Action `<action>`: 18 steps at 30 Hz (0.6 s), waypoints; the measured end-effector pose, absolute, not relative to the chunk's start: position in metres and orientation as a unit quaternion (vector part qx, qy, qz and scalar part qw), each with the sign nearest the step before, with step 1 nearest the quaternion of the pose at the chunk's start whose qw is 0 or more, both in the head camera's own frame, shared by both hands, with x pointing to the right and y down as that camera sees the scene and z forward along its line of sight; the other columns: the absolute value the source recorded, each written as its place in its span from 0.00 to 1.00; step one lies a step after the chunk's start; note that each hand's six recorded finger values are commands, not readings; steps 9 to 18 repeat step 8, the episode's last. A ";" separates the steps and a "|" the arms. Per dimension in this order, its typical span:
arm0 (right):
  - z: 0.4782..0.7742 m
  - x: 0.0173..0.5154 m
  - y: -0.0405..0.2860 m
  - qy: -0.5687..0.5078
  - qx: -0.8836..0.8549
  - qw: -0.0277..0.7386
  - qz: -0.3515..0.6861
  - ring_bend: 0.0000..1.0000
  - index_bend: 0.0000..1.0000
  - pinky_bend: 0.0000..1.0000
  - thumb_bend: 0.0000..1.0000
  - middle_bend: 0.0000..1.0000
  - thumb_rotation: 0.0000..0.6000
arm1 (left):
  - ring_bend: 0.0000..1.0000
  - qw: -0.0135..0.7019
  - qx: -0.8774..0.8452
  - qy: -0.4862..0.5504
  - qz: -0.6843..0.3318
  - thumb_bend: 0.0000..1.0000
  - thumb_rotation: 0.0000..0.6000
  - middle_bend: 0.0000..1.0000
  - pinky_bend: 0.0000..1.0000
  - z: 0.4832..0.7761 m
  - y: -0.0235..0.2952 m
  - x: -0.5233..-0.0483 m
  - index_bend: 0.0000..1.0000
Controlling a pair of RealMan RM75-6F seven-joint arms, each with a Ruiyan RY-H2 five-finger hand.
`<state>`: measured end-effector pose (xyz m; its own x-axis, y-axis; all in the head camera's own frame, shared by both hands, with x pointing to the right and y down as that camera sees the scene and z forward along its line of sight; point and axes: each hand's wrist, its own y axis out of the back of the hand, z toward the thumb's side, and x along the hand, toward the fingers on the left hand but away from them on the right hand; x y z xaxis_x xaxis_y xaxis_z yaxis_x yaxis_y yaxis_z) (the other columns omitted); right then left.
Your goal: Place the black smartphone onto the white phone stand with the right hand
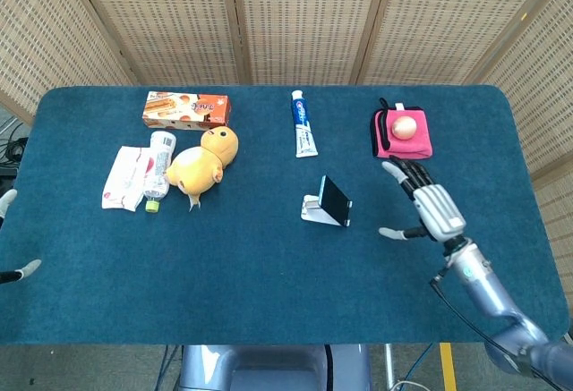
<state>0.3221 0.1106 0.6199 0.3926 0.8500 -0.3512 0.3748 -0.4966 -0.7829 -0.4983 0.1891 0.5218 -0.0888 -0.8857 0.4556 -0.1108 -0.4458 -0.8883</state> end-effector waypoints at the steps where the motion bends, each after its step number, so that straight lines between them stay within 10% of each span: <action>1: 0.614 0.334 0.117 -0.394 -0.764 0.320 0.398 0.00 0.00 0.00 0.00 0.00 1.00 | 0.00 0.324 -0.595 0.419 -0.604 0.00 1.00 0.00 0.00 0.520 0.190 -0.497 0.00; 18: 0.578 0.398 0.167 -0.412 -0.681 0.375 0.475 0.00 0.00 0.00 0.00 0.00 1.00 | 0.00 0.346 -0.597 0.428 -0.584 0.00 1.00 0.00 0.00 0.510 0.203 -0.493 0.00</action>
